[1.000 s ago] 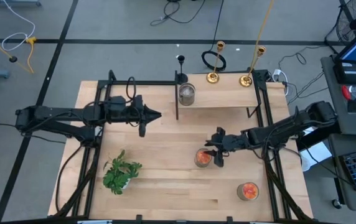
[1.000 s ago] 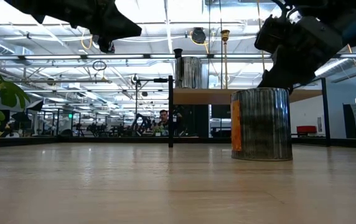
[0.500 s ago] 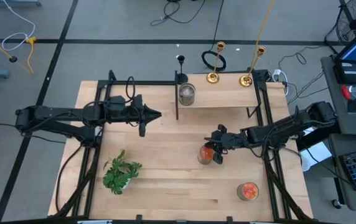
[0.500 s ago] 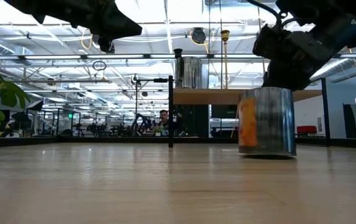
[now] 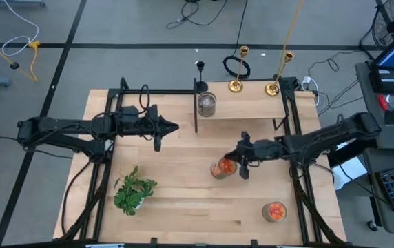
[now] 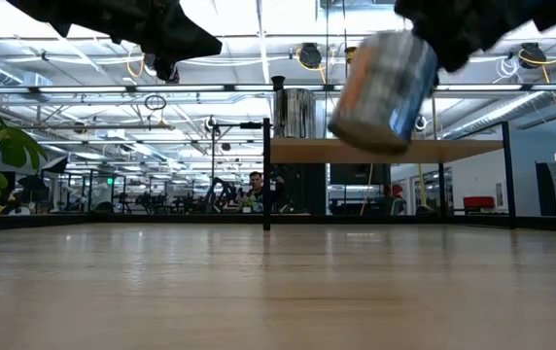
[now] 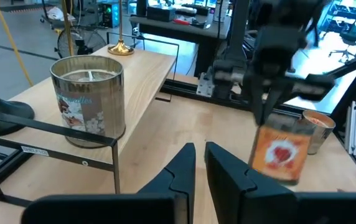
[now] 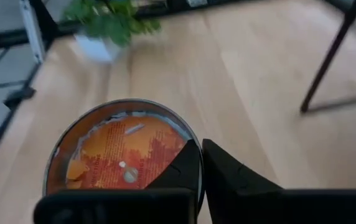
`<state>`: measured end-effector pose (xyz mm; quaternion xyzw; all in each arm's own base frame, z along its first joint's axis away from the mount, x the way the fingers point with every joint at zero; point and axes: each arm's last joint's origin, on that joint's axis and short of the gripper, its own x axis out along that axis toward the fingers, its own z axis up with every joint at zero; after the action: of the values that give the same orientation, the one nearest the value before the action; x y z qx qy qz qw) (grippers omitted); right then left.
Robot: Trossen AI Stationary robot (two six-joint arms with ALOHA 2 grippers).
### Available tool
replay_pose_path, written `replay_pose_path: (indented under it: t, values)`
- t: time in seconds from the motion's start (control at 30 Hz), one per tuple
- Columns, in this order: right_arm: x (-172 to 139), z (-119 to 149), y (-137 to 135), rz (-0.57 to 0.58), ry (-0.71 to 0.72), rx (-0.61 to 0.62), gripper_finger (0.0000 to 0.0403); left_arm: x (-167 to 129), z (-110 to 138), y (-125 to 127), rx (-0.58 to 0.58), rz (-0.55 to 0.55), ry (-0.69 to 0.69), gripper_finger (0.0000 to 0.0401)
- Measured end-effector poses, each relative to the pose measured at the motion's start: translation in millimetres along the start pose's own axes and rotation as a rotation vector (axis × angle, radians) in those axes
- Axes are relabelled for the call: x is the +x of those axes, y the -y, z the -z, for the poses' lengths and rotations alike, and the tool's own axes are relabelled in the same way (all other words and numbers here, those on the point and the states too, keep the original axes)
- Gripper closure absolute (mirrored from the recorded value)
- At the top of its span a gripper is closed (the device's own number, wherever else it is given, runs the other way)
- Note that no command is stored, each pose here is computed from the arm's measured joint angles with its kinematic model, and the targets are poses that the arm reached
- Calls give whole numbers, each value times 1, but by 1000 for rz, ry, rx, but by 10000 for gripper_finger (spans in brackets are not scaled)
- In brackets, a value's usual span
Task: Pick & Place candle stick holders
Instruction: Put the top orange scented candle on the shelf
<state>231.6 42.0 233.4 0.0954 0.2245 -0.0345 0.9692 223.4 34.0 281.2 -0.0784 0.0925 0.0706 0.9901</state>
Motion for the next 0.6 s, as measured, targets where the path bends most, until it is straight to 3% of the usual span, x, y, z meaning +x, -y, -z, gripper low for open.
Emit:
replay_pose_path:
  t: [0.1,0.3,0.47,0.6]
  values:
    - [-9,-26,-5,23,-9,-75,400,0,0,0,4,0,0,361]
    - [-39,-86,2,231,-51,-142,402,0,0,0,6,0,0,361]
    - [-64,-127,30,355,-36,-121,402,0,0,0,6,0,0,361]
    - [-70,-137,65,499,-34,-77,402,0,0,0,6,0,0,361]
